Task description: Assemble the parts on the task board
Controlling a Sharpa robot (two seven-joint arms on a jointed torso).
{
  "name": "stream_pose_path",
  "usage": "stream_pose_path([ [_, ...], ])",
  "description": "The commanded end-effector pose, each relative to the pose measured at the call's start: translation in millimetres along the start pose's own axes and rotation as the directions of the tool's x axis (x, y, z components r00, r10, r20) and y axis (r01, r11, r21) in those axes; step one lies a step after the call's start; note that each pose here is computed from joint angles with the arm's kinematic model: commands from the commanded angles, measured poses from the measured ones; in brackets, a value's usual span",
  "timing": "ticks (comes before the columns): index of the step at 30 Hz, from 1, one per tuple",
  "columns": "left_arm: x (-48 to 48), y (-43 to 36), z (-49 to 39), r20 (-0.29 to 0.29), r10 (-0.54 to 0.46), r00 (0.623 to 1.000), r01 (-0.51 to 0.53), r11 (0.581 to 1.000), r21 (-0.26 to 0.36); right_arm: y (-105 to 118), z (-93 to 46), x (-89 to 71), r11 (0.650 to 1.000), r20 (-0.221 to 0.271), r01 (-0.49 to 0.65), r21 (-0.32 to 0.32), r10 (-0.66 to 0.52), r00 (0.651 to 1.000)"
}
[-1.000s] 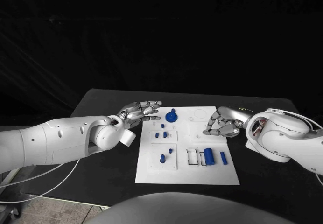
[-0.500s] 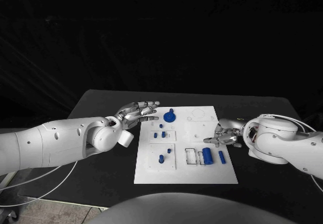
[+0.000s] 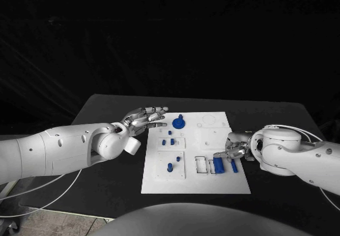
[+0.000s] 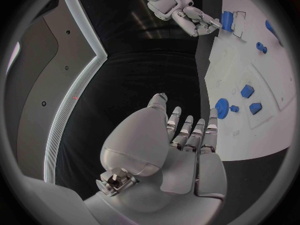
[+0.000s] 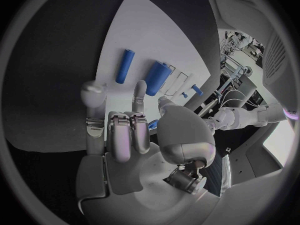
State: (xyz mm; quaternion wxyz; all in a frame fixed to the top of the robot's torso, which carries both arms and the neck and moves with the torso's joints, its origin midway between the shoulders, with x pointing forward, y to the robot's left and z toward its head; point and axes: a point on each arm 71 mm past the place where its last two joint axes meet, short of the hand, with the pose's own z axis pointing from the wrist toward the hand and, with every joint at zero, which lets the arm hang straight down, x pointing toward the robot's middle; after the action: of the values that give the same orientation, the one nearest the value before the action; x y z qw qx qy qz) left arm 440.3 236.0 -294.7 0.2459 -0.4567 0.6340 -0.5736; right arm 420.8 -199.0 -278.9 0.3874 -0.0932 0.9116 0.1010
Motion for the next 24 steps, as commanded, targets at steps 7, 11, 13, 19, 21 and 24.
stream_pose_path([
  [7, 3.1, 3.4, 0.8, -0.023, -0.007, 1.0, 0.006, 1.0, -0.008, 3.6, 2.6, 5.2, 0.998, -0.013, 0.06, 0.024, -0.06, 0.998],
  [11, 3.5, 3.9, 0.7, -0.024, -0.008, 1.0, 0.008, 1.0, -0.011, 4.5, 3.6, 7.0, 0.997, -0.024, 0.075, 0.029, -0.075, 0.997],
  [13, 3.4, 4.1, 0.7, -0.024, -0.008, 1.0, 0.008, 1.0, -0.011, 4.8, 4.3, 7.9, 0.996, -0.03, 0.08, 0.031, -0.079, 0.996],
  [19, 3.2, 4.4, 0.5, -0.025, -0.008, 1.0, 0.008, 1.0, -0.013, 6.1, 5.6, 10.0, 0.996, -0.043, 0.089, 0.031, -0.087, 0.995],
  [21, 3.2, 4.4, 0.6, -0.025, -0.009, 1.0, 0.008, 1.0, -0.013, 6.4, 5.8, 10.3, 0.995, -0.045, 0.09, 0.031, -0.089, 0.995],
  [24, 3.4, 4.5, 0.6, -0.026, -0.009, 1.0, 0.009, 1.0, -0.015, 7.0, 6.2, 10.8, 0.995, -0.049, 0.093, 0.029, -0.092, 0.995],
])
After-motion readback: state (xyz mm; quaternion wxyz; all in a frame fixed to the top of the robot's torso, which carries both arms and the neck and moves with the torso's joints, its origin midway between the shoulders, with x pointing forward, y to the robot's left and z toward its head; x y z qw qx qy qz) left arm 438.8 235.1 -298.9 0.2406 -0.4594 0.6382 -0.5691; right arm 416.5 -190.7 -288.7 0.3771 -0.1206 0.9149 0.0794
